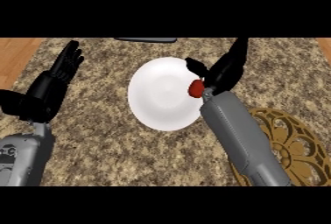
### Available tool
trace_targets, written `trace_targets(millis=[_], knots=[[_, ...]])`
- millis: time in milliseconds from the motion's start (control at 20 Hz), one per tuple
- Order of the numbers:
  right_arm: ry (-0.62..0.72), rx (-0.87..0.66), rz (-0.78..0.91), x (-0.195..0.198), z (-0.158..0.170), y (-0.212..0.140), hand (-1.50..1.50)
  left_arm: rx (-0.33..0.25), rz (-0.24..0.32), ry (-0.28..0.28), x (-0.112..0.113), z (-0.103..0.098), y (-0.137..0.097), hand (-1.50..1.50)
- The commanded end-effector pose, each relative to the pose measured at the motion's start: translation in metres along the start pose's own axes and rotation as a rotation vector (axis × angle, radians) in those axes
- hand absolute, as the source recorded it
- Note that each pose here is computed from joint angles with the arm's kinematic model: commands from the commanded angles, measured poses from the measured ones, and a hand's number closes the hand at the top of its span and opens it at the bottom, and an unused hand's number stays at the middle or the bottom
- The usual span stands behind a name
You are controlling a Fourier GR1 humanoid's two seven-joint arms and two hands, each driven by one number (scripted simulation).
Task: Pick the bell pepper from the placemat and place it in the plate
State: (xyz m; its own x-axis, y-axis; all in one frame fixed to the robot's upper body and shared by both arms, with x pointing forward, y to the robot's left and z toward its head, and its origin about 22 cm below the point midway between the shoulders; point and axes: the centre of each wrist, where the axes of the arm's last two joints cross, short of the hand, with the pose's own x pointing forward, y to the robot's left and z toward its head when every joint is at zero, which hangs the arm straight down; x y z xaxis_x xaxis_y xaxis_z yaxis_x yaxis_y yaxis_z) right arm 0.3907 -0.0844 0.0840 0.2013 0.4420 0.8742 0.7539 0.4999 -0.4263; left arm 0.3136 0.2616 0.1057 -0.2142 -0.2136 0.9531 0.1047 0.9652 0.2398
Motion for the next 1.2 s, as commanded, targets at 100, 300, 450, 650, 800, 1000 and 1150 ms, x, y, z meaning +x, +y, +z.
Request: trace_targets(millis=[100, 300, 450, 650, 800, 1000, 1150], knots=[[0.128, -0.057, -0.210, -0.020, 0.023, -0.007, -1.50, 0.030, 0.001, 0.045, -0.010, 0.012, 0.009, 0.00], [0.091, -0.035, -0.215, -0.048, 0.050, -0.022, -1.50, 0.062, -0.010, 0.041, -0.017, 0.017, 0.005, 0.00], [0.089, -0.024, -0.215, -0.057, 0.064, -0.044, -1.50, 0.073, -0.003, 0.052, -0.015, 0.024, 0.014, 0.00], [0.085, -0.030, -0.183, -0.082, 0.088, -0.080, -1.50, 0.091, -0.013, 0.042, -0.011, 0.023, 0.020, 0.00], [0.084, -0.029, -0.169, -0.090, 0.110, -0.109, -1.50, 0.069, -0.009, 0.043, -0.006, 0.038, 0.021, 0.00], [0.074, -0.053, -0.150, -0.086, 0.128, -0.147, -1.50, 0.102, -0.024, 0.048, -0.016, 0.028, 0.007, 0.00], [0.078, -0.041, -0.127, -0.105, 0.157, -0.162, -1.50, 0.062, 0.004, 0.022, -0.009, 0.026, 0.031, 0.00]])
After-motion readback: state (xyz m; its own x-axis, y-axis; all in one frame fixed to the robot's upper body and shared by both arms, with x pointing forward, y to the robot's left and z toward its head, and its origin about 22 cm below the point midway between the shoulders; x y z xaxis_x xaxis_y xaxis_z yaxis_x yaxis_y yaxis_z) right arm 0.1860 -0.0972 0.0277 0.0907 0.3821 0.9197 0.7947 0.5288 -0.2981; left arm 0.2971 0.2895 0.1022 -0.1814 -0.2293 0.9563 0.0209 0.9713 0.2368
